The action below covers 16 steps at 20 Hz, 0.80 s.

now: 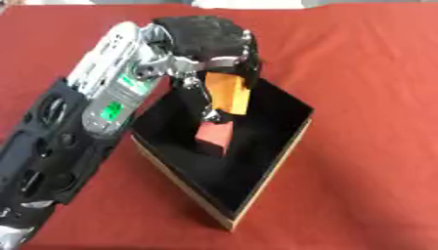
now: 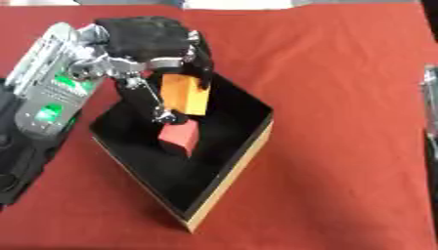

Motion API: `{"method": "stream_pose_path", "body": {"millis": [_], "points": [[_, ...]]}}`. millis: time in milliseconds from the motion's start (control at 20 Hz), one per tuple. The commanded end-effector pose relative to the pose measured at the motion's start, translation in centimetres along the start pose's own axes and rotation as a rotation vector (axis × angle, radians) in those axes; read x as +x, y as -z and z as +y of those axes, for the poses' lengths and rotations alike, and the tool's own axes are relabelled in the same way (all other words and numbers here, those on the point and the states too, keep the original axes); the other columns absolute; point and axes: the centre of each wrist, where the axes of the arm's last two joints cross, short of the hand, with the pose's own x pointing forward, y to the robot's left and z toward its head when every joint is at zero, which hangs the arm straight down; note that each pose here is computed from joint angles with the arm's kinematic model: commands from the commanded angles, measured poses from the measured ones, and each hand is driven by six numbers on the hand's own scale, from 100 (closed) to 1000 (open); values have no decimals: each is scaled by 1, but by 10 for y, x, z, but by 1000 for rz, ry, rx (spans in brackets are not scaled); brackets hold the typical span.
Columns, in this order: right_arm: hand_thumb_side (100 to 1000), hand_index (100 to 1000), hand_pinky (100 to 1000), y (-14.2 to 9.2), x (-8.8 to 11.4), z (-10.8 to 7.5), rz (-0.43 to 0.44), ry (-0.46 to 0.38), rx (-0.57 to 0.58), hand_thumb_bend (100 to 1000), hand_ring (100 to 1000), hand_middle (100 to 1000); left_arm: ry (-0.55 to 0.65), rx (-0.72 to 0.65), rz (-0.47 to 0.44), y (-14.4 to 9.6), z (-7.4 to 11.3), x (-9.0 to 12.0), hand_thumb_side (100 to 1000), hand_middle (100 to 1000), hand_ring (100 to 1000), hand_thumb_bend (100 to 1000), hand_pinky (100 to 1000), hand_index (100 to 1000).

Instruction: Pick up objects on the table and place them in the box.

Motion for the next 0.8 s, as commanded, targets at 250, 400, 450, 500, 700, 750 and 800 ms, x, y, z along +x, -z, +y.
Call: {"method": "stream_pose_path", "body": {"millis": [250, 400, 450, 500, 700, 750, 800], "points": [[687, 812, 819, 6, 5, -6, -27, -5, -12, 100, 697, 625, 78, -11, -14, -1, -1, -3, 436, 848, 821, 583, 752, 961], [687, 812, 819, 6, 5, -6, -26, -5, -11, 100, 698, 626, 84, -11, -22, -3, -2, -4, 552, 902, 878, 627, 812, 982], [687, 812, 819, 6, 5, -5, -26, -5, -12, 100, 698, 626, 84, -11, -23, -3, -2, -5, 565, 907, 882, 629, 816, 985], [687, 812, 819, 6, 5, -5, -26, -5, -12, 100, 698, 626, 84, -9, -23, -4, -3, -5, 577, 911, 886, 631, 818, 987], [686, 812, 819, 5, 4, -6, -24, -6, -13, 100, 698, 626, 84, 67, 1, -12, 4, -7, 471, 860, 829, 543, 754, 956], [686, 812, 819, 5, 4, -6, -24, -7, -14, 100, 698, 626, 79, 98, 8, -16, 7, -7, 469, 852, 821, 520, 746, 951], [686, 812, 819, 5, 4, -6, -24, -7, -14, 100, 699, 626, 72, 130, 14, -20, 10, -7, 426, 827, 785, 412, 707, 933]]}}
